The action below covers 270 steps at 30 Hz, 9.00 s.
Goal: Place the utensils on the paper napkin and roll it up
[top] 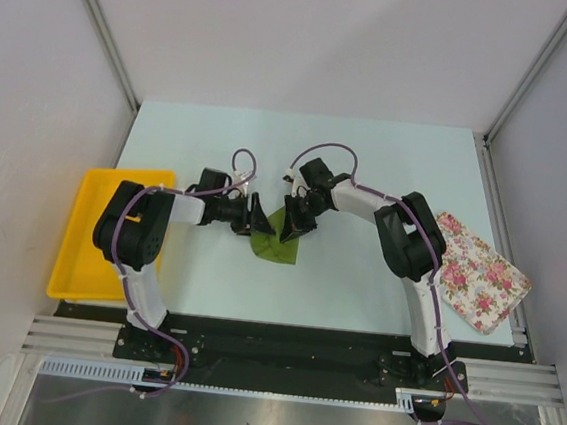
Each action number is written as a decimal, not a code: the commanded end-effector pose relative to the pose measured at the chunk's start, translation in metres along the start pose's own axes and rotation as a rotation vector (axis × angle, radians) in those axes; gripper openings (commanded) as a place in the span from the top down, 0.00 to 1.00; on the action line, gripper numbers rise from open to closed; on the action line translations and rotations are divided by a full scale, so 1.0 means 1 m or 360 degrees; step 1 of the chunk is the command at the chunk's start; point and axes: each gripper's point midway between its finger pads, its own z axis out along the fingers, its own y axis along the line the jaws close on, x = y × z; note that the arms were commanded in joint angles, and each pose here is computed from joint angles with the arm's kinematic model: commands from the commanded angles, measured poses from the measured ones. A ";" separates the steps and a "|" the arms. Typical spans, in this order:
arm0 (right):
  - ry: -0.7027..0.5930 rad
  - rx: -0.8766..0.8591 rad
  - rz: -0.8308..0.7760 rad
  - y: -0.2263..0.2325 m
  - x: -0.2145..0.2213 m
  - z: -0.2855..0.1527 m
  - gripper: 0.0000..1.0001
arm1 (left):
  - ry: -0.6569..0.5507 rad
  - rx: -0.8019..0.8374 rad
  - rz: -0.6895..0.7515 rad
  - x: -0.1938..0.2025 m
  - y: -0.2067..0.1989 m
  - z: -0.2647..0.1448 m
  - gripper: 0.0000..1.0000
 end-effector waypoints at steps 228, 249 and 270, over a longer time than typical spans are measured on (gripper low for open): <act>-0.0098 -0.0052 0.0127 -0.070 -0.027 -0.017 1.00 | 0.0129 0.0171 -0.0193 0.054 -0.034 0.049 0.80; -0.0221 -0.0123 0.0129 -0.049 -0.051 -0.049 0.98 | 0.0142 -0.0030 -0.0395 0.069 0.015 0.054 1.00; -0.0034 0.0131 0.0196 -0.060 -0.023 -0.023 0.60 | 0.0114 0.0007 -0.0364 0.062 0.009 0.053 1.00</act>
